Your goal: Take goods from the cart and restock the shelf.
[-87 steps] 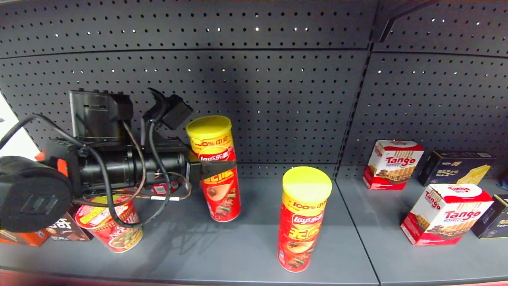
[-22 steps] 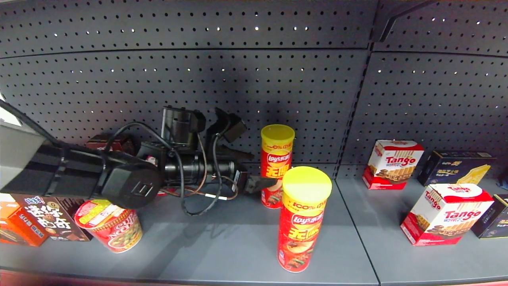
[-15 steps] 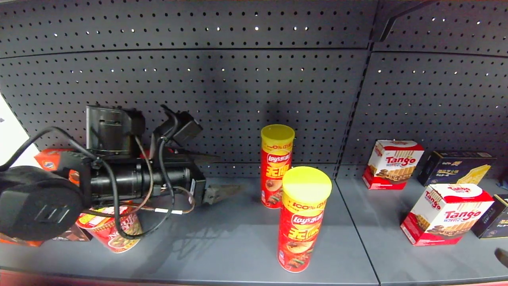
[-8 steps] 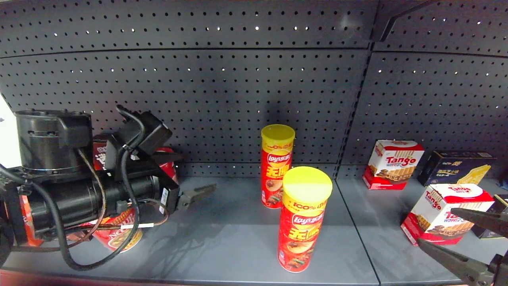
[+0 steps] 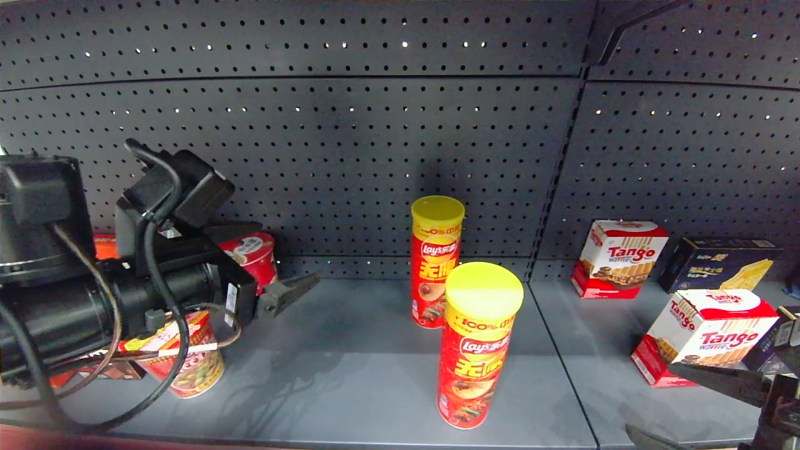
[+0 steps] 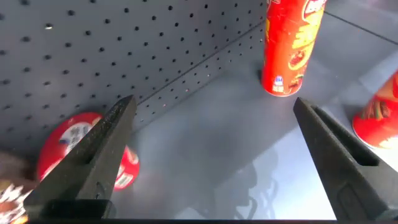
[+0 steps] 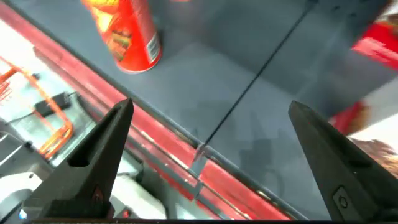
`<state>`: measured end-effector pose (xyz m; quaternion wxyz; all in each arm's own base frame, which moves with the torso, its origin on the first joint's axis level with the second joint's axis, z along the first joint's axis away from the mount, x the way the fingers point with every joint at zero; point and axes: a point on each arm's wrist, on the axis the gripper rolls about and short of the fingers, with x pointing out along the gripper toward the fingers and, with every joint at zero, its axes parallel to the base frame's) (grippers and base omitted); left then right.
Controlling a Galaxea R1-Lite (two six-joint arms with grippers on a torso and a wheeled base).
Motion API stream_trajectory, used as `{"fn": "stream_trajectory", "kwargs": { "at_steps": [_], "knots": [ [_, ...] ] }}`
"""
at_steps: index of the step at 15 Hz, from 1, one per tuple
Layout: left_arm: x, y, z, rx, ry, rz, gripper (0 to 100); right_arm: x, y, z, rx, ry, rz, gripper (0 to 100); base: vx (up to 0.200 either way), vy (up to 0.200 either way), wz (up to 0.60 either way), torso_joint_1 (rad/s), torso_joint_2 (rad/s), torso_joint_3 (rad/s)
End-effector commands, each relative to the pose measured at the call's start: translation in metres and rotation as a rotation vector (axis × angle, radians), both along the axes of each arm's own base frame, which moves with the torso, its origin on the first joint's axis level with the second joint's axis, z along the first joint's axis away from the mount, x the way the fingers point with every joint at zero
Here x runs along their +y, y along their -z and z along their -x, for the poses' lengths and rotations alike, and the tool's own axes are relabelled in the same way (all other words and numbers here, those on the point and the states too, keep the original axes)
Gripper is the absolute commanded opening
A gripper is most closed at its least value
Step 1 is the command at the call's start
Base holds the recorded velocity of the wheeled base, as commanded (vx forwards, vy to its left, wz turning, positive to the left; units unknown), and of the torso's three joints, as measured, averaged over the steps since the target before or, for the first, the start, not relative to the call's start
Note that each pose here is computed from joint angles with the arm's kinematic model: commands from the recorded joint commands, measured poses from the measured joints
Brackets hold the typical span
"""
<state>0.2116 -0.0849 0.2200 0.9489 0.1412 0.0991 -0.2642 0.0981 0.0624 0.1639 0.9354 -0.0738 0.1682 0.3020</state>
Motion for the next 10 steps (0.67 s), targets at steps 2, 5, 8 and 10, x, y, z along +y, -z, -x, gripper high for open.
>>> {"fn": "stream_trajectory", "kwargs": {
  "at_steps": [2, 5, 8, 10],
  "knots": [
    [0.013, 0.014, 0.036, 0.01, 0.003, -0.01, 100, 0.001, 0.006, -0.002, 0.021, -0.003, 0.011, 100, 0.0, 0.0, 0.0, 0.0, 0.0, 0.0],
    [0.017, 0.009, 0.047, -0.013, 0.002, 0.004, 100, 0.006, 0.009, -0.002, 0.039, -0.038, 0.021, 100, 0.0, 0.0, 0.0, 0.0, 0.0, 0.0],
    [0.019, 0.004, 0.046, -0.017, -0.012, 0.007, 100, 0.019, 0.004, -0.017, 0.054, -0.052, 0.04, 100, 0.0, 0.0, 0.0, 0.0, 0.0, 0.0],
    [0.022, 0.004, 0.046, -0.018, -0.025, 0.007, 100, 0.027, 0.005, -0.028, 0.08, -0.04, 0.065, 100, 0.0, 0.0, 0.0, 0.0, 0.0, 0.0]
  ]
}}
